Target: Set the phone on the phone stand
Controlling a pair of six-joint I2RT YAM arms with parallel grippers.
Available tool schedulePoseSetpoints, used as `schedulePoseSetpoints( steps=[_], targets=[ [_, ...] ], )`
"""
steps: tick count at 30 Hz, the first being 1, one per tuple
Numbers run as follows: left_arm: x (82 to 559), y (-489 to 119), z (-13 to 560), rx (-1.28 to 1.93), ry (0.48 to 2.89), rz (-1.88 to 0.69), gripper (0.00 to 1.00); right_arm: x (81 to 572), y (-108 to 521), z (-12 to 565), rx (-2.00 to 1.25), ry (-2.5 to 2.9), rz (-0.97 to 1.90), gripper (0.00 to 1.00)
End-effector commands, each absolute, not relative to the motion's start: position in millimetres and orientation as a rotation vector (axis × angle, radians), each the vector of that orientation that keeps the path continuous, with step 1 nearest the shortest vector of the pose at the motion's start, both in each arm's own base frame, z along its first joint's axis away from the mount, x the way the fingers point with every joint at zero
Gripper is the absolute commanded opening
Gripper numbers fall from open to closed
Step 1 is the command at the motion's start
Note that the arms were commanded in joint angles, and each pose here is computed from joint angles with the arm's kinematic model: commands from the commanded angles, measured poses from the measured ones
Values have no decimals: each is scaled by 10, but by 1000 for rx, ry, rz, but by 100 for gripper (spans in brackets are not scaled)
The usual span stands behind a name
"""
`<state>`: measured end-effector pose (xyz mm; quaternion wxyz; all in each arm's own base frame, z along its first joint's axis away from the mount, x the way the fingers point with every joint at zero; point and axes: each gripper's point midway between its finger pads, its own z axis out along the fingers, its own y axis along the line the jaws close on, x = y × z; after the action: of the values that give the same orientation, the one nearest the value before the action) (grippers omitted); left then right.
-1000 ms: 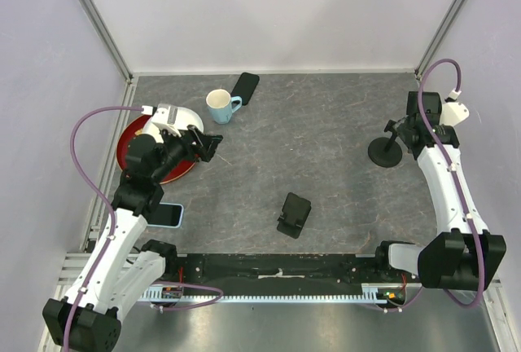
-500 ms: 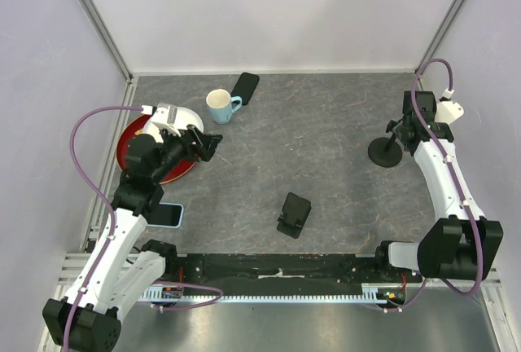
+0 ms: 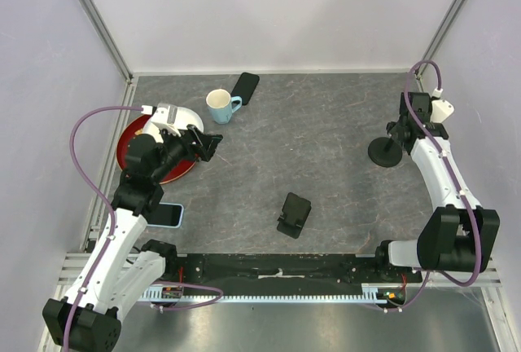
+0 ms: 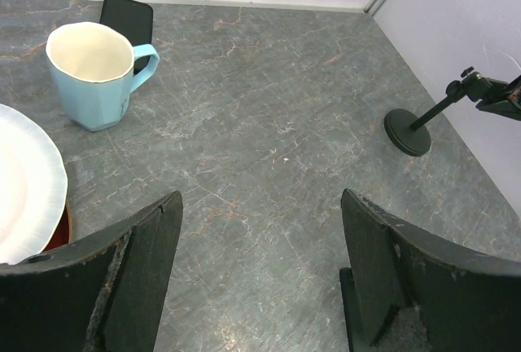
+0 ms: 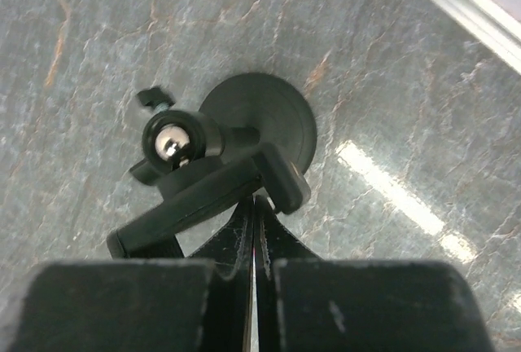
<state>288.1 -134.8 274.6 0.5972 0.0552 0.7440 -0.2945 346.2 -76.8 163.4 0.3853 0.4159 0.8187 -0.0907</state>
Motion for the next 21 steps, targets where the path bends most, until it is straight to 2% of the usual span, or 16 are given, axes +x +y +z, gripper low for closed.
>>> schedulePoseSetpoints(
  steps=[1,11,15,16,17,20,21],
  targets=[
    [2862,-1392,3005,141,1664,-726,84,3615,-540,1851,1040,1998,-53,0],
    [2876,-1396,2990,139,1671,-727,84,3783,291,2001,937,1999,89,0],
    [2868,-1390,3003,140,1667,-724,84,3784,328,2133,854,2000,60,2],
    [2867,-1393,2996,139,1669,-725,84,3774,278,2189,836,1986,33,6],
    [2867,-1388,3000,138,1667,-724,84,3748,251,2216,769,2002,-3,19],
    [2856,-1395,3017,142,1663,-727,84,3631,122,2479,706,1935,-34,45],
    [2853,-1390,3029,142,1658,-726,84,3595,66,2519,696,1923,-52,59]
  ],
)
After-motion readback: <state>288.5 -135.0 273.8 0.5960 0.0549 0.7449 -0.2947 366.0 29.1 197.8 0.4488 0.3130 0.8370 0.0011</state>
